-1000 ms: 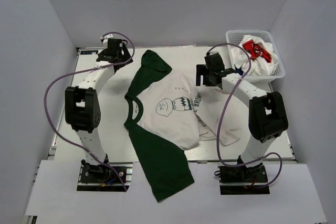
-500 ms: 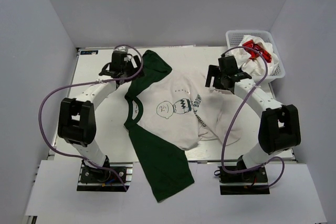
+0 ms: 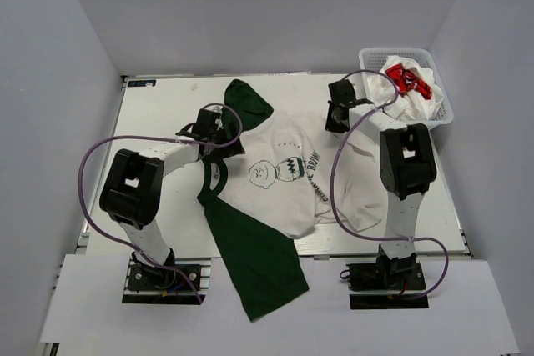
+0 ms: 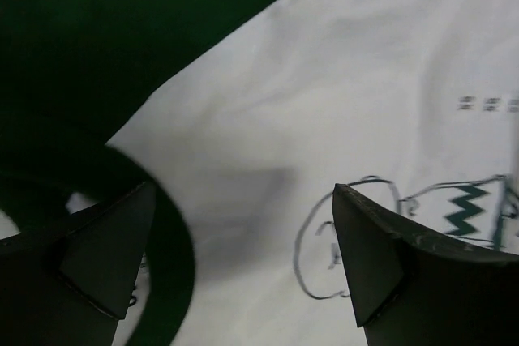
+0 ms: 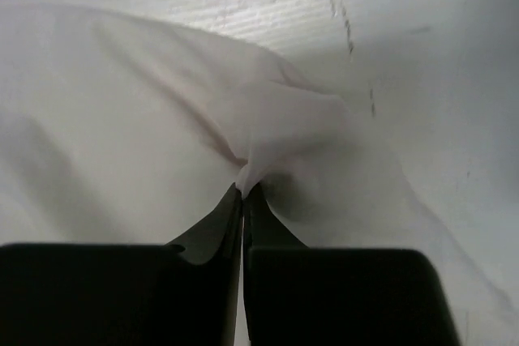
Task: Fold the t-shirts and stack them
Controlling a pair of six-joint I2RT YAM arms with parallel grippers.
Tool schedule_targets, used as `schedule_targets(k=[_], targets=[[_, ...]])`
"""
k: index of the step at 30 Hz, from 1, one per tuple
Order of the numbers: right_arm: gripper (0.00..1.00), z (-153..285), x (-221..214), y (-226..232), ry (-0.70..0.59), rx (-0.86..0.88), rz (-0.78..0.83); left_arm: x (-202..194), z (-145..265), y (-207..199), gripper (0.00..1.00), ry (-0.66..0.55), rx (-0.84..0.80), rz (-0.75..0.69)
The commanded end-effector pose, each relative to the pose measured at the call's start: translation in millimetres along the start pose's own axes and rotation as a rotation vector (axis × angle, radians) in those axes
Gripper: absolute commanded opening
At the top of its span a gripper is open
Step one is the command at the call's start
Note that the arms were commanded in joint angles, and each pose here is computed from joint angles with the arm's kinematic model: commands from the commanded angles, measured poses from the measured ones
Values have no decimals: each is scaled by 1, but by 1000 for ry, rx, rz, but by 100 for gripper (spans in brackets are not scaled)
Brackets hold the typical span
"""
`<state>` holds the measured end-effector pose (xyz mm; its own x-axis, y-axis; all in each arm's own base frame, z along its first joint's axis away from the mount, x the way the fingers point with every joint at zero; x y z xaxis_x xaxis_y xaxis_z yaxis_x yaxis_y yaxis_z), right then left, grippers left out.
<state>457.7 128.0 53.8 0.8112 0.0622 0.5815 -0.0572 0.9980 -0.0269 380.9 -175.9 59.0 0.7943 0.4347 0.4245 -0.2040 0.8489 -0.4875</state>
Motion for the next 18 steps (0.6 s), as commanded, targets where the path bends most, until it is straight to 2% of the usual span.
schedule_targets(k=[1,4,5,8,9,10,11,12,13,14,15,16,17,18], targets=[[0,9,43,-18,-93,-110,-36,-2,-1,29,100,-42,124,29],[0,25,80,-30,-208,-150,2,-4,-8,53,100,-41,229,34],[0,35,105,-39,-264,-175,-15,-13,-12,64,100,-6,285,49],[0,28,128,-50,-277,-179,49,-9,-16,76,100,2,363,61],[0,12,135,-50,-270,-148,52,-2,-17,80,100,-15,386,66],[0,18,153,-50,-292,-114,79,2,-20,89,100,-37,442,69],[0,17,152,-48,-268,-87,91,0,-19,95,100,-26,479,63],[0,21,163,-49,-280,-79,98,12,-21,90,100,-49,487,61],[4,16,165,-46,-281,-68,141,17,-21,93,100,-71,525,62],[20,18,166,-38,-286,-16,159,19,-26,101,100,-66,556,64],[32,27,174,-33,-323,4,170,32,-27,98,100,-92,558,72],[46,28,165,-31,-311,21,181,37,-30,96,100,-104,561,71],[67,39,169,-24,-335,67,193,42,-35,101,100,-101,571,72],[75,39,163,-23,-330,79,201,58,-37,96,100,-131,554,88]])
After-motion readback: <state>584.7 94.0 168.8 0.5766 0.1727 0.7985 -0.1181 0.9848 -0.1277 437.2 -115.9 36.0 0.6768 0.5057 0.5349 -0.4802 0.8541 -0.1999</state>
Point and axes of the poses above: each gripper's point midway between its finger pads, its own z axis back along the fingers, its own y axis along the line the jaws close on, x = y × z, the point moved 1 cm from there along z, back along the fingers, and after that the axes turned 11 degrees about z, right-handed, at the moved point
